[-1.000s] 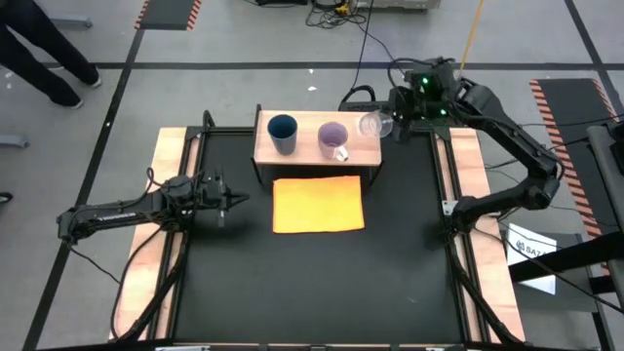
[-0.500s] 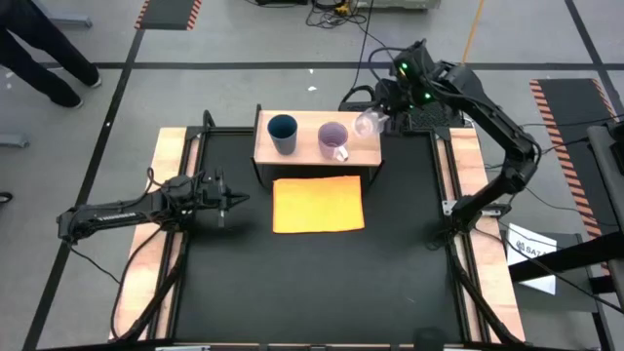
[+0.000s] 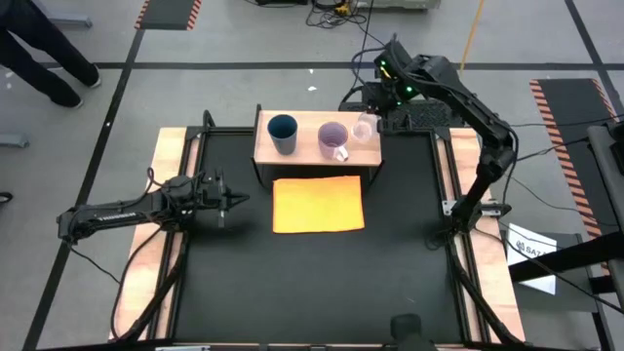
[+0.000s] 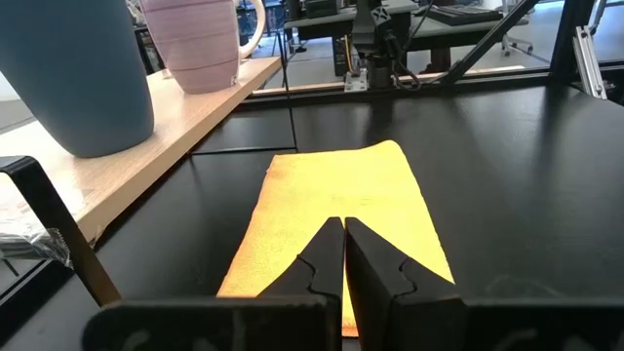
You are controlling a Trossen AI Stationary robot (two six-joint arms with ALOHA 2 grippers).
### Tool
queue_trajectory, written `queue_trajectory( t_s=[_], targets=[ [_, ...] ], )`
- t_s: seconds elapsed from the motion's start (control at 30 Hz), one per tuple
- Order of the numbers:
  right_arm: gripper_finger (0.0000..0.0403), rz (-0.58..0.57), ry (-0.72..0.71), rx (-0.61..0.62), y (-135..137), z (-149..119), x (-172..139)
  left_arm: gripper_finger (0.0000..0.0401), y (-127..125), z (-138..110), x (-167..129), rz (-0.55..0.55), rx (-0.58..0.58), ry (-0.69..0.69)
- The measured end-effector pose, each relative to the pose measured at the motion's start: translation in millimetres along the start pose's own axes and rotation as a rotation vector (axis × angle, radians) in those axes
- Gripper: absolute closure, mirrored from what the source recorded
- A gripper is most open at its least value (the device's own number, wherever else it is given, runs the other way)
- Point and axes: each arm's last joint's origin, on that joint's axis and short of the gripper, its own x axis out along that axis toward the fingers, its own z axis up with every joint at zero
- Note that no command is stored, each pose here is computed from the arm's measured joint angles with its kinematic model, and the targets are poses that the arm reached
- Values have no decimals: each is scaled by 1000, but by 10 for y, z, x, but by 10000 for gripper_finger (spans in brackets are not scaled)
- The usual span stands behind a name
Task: Stack small to large cups/mugs on shelf
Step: Put the transparent mug on the shelf
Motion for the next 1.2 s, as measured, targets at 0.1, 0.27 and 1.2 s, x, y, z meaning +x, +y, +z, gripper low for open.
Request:
queue_trajectory(
  t_s=[0.1,0.27,1.2],
  targets=[
    [403,33,35,-21,-9,-10,89,384,0,0,0,0,0,0],
    [403,57,57,-46,-23,-12,175,384,0,0,0,0,12,0],
    [403,178,84,-105,23,27,420,384,3,-1,0,10,25,2]
  ],
)
